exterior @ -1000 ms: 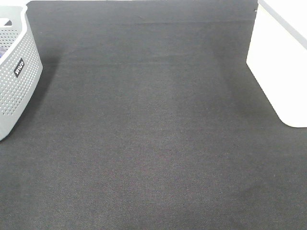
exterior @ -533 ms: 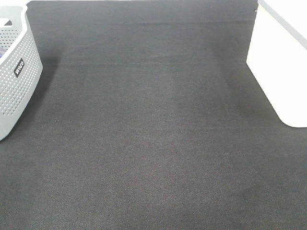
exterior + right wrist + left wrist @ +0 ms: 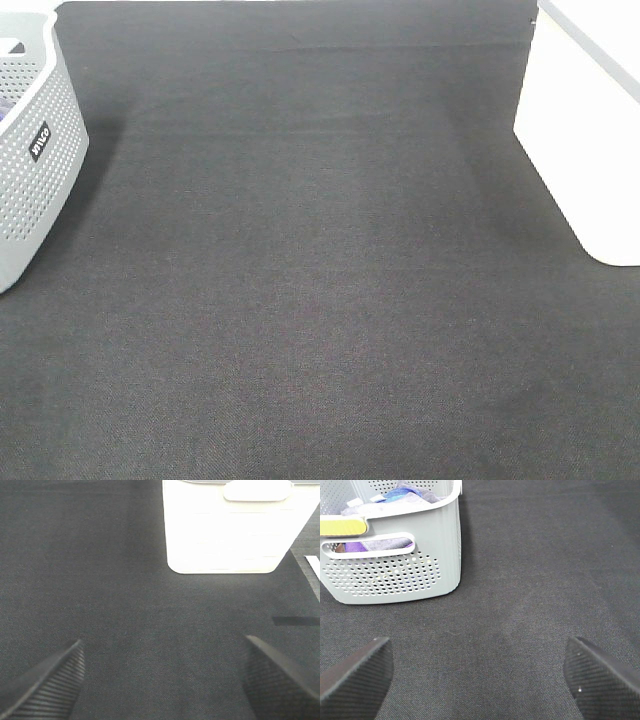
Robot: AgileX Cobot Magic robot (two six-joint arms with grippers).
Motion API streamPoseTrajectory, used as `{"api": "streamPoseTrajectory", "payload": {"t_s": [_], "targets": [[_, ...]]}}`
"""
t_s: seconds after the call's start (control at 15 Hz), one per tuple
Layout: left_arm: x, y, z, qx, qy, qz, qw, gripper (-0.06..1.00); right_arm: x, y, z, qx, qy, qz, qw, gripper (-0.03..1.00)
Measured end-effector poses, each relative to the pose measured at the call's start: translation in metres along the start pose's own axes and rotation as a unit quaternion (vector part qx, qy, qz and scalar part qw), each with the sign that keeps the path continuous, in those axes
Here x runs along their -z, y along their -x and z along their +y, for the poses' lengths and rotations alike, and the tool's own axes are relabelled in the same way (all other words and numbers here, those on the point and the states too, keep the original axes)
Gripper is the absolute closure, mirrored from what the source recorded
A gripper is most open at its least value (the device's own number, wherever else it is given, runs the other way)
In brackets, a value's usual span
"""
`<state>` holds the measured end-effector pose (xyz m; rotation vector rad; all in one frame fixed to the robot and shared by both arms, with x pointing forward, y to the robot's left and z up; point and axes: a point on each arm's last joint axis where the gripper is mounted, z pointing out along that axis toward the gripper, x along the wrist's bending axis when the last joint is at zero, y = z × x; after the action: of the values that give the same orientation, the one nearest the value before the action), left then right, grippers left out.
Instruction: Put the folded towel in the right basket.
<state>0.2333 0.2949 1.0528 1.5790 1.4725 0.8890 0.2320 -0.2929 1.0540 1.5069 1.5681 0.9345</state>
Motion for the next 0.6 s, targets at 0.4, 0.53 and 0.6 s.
{"api": "streamPoseTrajectory", "payload": {"t_s": [0.4, 0.53, 0.6], "targets": [[0.0000, 0.0000, 0.0000, 0.000, 0.000, 0.000, 1.000, 0.07, 0.0002, -0.0001, -0.0001, 0.007, 0.001, 0.018, 1.000, 0.17], [0.0000, 0.0000, 0.0000, 0.000, 0.000, 0.000, 1.000, 0.07, 0.0003, -0.0004, -0.0001, 0.007, 0.001, 0.022, 1.000, 0.17], [0.0000, 0.0000, 0.0000, 0.000, 0.000, 0.000, 1.000, 0.07, 0.0003, -0.0005, -0.0001, 0.007, 0.001, 0.023, 1.000, 0.17]]}}
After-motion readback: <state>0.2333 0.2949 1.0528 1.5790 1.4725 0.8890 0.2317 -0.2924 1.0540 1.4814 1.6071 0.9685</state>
